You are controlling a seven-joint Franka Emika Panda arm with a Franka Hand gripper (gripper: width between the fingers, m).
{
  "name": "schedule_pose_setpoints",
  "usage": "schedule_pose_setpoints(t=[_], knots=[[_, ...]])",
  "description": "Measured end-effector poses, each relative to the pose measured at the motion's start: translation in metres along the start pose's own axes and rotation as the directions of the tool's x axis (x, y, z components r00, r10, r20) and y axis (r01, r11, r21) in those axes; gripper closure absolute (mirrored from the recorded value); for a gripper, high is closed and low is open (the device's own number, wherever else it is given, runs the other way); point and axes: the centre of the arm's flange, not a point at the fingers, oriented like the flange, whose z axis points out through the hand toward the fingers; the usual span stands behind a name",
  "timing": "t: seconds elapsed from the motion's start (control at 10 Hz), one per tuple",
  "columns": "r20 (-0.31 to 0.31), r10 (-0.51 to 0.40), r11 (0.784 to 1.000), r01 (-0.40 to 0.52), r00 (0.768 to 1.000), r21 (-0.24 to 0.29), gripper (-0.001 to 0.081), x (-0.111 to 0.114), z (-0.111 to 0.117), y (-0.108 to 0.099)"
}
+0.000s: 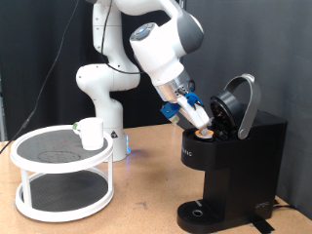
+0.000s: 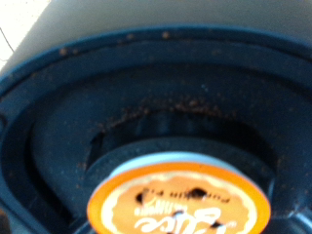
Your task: Make a cup of coffee with the keurig machine
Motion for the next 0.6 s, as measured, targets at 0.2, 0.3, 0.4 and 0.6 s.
schedule_pose_setpoints(t=[0.2, 0.3, 0.4, 0.6], knots=[[0.035, -0.016, 0.999, 0.017, 0.999, -0.042, 0.0072, 0.000, -0.007, 0.004], [0.051, -0.023, 0.997, 0.027, 0.998, -0.072, 0.0072, 0.001, -0.017, 0.006], [0.065, -0.029, 0.995, 0.035, 0.997, -0.096, 0.0072, 0.004, -0.030, 0.008], [0.093, -0.040, 0.991, 0.051, 0.995, -0.123, 0.0072, 0.010, -0.054, 0.013]])
